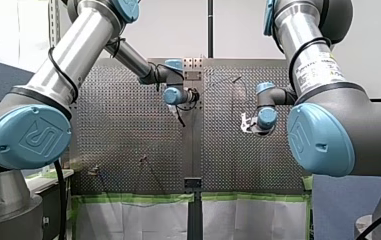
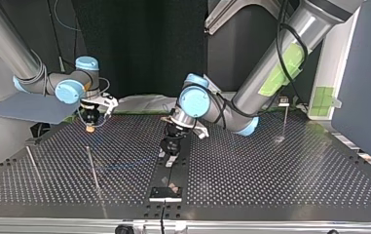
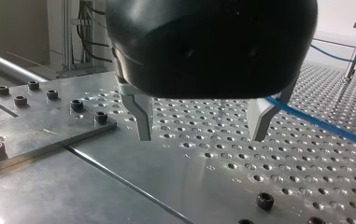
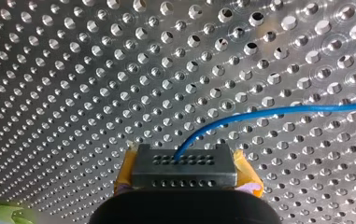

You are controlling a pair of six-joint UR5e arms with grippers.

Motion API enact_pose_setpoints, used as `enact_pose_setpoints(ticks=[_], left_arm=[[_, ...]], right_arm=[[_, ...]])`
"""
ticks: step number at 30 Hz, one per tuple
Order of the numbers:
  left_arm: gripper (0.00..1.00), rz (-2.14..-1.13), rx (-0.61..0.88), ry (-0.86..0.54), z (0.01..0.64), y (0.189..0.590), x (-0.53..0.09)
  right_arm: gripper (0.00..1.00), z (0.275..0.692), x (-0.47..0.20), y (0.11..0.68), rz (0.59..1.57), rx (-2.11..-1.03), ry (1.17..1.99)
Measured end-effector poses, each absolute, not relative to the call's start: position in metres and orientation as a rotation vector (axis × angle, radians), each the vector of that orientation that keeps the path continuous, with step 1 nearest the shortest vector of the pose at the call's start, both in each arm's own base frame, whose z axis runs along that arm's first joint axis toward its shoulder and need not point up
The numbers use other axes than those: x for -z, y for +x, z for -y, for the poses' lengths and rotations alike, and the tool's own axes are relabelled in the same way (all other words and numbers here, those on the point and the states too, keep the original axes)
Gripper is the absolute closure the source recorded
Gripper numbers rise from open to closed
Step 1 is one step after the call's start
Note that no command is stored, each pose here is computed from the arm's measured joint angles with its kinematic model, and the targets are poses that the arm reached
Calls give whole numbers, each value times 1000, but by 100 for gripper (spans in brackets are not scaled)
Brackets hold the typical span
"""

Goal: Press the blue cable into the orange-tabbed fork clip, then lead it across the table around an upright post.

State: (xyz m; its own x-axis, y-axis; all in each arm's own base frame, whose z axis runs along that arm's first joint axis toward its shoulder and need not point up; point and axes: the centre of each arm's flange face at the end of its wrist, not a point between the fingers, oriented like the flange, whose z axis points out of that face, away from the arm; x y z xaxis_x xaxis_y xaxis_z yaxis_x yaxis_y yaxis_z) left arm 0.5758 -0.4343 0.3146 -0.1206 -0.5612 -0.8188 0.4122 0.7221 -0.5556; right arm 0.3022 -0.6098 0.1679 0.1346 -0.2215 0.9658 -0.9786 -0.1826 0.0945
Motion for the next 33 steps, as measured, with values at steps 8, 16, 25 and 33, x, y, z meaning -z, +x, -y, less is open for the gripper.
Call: enact_pose_setpoints(ticks=[8, 16, 25, 33], left_arm=[[0, -1482, 820, -131, 433, 576, -314], [0, -1530, 708, -143, 425, 573, -307], [0, -1584, 598, -142, 417, 569, -300], [0, -1592, 589, -140, 416, 569, -299]], right_arm=[[100, 610, -159, 302, 1211, -1116, 1571], [100, 609, -124, 300, 1237, -1074, 1607], [100, 611, -108, 296, 1247, -1054, 1605], [100, 608, -72, 283, 1276, -1016, 1610]])
